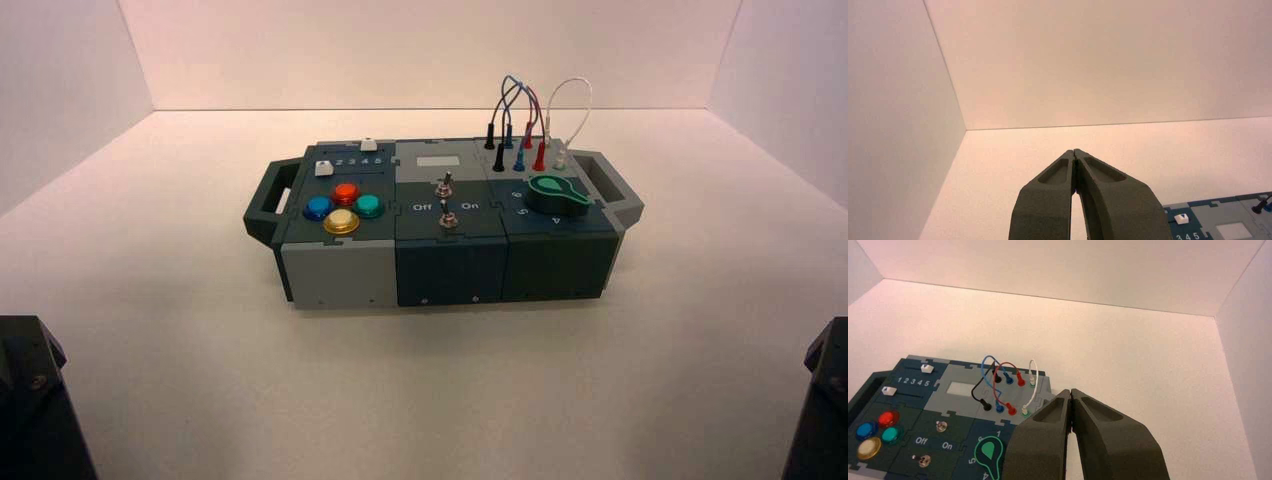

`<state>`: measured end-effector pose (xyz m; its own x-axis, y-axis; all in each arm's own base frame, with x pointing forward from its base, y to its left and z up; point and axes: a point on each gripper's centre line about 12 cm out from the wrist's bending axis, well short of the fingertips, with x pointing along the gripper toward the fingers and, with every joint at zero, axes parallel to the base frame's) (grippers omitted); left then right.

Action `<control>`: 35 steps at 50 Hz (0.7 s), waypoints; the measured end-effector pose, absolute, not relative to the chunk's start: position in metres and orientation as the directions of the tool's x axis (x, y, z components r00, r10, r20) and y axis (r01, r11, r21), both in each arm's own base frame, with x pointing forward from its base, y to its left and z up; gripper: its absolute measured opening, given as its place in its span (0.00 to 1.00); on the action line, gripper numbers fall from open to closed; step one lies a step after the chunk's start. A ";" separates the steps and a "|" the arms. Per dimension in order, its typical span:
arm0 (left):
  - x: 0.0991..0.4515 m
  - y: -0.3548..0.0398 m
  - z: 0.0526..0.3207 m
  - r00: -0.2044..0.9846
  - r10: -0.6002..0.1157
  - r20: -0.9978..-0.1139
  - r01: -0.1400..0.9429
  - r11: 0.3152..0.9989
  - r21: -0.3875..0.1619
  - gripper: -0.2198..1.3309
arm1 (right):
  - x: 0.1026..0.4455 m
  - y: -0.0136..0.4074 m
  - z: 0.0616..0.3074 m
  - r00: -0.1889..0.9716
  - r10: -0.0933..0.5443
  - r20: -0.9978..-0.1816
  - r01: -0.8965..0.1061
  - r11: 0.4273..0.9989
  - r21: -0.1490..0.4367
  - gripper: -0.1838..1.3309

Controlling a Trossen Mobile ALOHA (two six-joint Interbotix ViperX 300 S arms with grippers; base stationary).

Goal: Pull the black wire.

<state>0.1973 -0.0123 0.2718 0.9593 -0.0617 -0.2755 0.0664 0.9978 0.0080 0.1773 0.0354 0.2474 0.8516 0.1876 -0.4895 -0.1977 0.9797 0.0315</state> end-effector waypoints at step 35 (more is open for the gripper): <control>0.209 -0.034 0.247 0.905 -0.152 -0.398 0.169 0.985 0.010 0.04 | 0.177 0.081 0.228 0.727 0.356 -0.587 -0.423 0.906 0.026 0.03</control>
<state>0.2087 -0.0345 0.2469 0.9047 -0.1516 -0.3982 0.1695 0.9855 0.0098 0.1771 0.0812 0.2284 0.7268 0.3558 -0.5875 -0.4227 0.9059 0.0258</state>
